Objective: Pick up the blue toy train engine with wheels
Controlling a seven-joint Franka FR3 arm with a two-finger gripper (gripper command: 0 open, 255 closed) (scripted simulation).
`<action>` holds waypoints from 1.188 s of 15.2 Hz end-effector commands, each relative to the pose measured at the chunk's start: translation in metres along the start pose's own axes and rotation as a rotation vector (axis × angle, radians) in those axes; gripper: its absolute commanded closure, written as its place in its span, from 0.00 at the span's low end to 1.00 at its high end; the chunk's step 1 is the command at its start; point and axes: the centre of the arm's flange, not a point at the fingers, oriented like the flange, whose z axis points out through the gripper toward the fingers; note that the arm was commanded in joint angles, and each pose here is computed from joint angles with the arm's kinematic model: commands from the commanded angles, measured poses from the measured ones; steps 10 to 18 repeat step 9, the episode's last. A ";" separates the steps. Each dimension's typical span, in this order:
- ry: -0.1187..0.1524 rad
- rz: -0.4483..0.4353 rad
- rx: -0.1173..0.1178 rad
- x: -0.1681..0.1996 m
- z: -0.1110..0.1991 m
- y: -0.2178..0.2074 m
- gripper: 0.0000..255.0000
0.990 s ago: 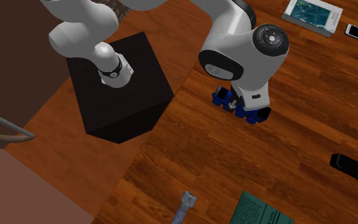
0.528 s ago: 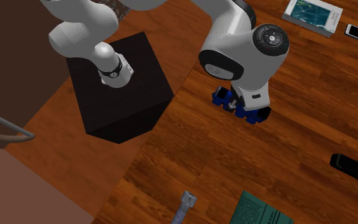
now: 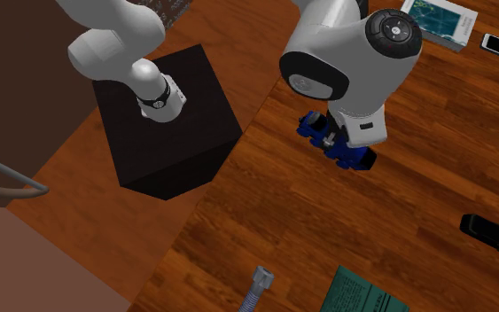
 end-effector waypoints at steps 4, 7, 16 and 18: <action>0.001 0.000 0.000 0.004 -0.026 -0.002 1.00; 0.001 0.000 0.000 0.005 -0.042 -0.004 1.00; 0.001 0.000 0.000 0.005 -0.043 -0.004 1.00; 0.001 0.000 0.000 0.005 -0.043 -0.004 1.00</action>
